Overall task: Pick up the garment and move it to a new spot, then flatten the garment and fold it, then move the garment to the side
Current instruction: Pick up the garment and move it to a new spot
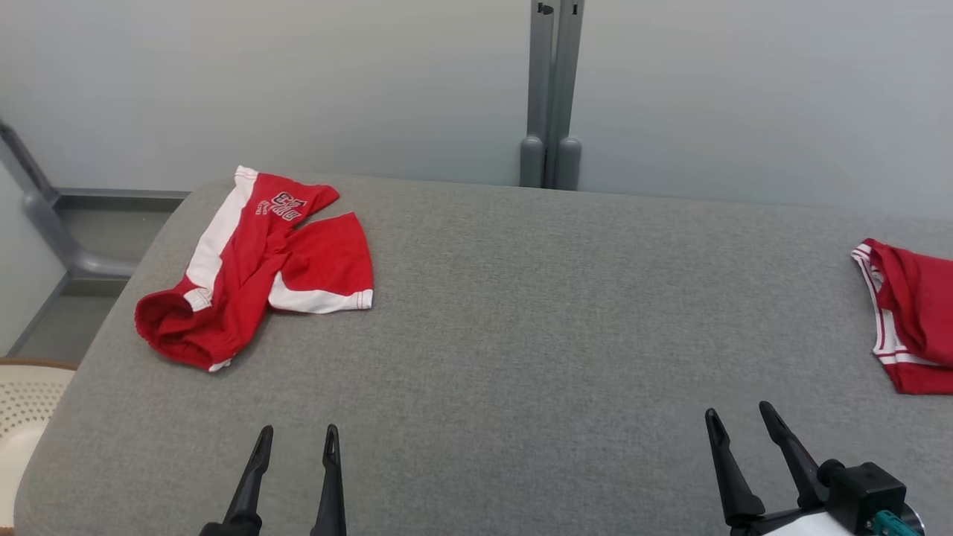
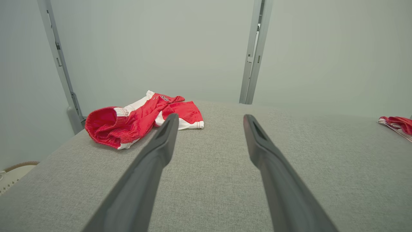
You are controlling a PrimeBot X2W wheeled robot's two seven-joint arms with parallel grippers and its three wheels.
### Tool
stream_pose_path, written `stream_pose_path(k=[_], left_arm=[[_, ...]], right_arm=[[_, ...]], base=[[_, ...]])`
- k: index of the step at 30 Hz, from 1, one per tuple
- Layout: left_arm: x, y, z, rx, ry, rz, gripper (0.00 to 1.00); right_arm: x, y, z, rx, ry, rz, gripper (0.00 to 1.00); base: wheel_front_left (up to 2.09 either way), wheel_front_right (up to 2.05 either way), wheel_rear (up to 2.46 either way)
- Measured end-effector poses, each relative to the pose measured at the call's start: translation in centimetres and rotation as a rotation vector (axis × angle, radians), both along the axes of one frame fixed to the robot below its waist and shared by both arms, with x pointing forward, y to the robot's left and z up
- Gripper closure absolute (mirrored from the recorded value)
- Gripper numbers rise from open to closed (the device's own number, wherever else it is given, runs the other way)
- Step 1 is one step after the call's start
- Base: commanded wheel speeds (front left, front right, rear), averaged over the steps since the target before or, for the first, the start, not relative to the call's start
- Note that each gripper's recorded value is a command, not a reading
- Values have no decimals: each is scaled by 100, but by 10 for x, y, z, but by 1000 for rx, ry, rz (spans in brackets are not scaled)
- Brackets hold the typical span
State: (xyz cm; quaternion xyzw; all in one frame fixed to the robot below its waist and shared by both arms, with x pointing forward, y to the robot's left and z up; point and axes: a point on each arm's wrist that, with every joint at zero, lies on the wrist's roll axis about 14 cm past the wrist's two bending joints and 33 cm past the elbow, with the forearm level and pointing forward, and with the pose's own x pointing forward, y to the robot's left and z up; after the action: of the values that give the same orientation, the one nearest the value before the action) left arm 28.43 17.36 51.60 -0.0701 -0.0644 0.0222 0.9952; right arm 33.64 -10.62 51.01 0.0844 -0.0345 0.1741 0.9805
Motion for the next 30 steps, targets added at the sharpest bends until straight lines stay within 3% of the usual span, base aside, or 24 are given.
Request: stream_pose_path(k=[22, 30], left_arm=[[-62, 79, -1, 25, 1, 328, 0], [-68, 89, -1, 25, 11, 379, 0]], right_arm=[[14, 110, 2, 7, 8, 329, 0], [19, 125, -1, 6, 15, 378, 0]], base=[[0, 0, 0], [0, 0, 0]])
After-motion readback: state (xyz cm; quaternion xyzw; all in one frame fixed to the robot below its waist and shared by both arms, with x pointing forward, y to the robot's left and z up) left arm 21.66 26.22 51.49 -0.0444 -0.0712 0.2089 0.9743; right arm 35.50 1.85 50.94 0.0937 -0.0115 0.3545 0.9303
